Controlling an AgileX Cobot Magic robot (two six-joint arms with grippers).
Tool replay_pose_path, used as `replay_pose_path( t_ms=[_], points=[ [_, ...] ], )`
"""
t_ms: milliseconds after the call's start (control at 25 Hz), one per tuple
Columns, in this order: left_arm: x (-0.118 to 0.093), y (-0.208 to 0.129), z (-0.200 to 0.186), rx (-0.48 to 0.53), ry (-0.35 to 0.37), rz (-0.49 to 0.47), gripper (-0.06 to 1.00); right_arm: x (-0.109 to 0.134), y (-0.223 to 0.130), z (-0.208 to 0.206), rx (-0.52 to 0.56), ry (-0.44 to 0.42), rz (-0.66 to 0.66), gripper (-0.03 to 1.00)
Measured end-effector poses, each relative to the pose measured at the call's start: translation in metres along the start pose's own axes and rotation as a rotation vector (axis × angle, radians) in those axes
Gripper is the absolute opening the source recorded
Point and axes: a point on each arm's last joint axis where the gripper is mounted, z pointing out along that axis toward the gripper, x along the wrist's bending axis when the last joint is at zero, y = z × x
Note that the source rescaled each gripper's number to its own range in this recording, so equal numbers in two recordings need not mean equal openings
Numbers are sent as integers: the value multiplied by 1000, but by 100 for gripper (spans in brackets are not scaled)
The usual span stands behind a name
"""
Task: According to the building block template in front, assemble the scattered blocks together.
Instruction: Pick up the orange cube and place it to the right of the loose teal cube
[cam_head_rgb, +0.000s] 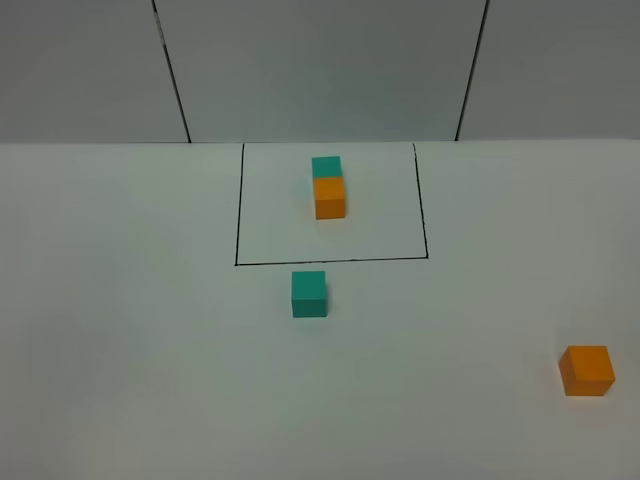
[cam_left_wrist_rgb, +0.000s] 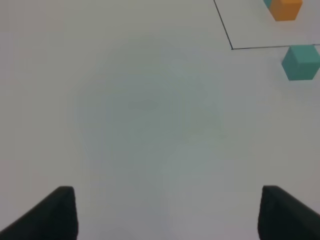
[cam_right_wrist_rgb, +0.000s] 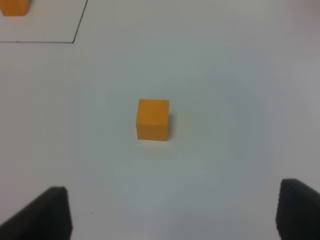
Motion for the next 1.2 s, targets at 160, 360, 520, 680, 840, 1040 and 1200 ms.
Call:
replay_pose_path(
  t_ms=[160, 360, 520, 680, 840, 1040, 1200],
  points=[
    [0, 0, 0, 0, 0, 0, 66, 0, 0, 0, 0, 0, 0, 69],
    [0, 0, 0, 0, 0, -1, 66, 1, 0, 0, 0, 6, 5, 69],
    [0, 0, 0, 0, 0, -1, 66, 1, 5, 5, 59, 16, 100, 72],
    [0, 0, 0, 0, 0, -1, 66, 5, 23, 29, 257, 58, 183, 80],
    [0, 0, 0, 0, 0, -1, 66, 8, 48, 75, 408, 98, 194, 82],
    [0, 0, 0, 0, 0, -1, 66, 7, 71, 148, 548, 129, 164, 83],
    [0, 0, 0, 0, 0, -1, 66, 5, 73, 209, 686, 138, 130, 83]
  ],
)
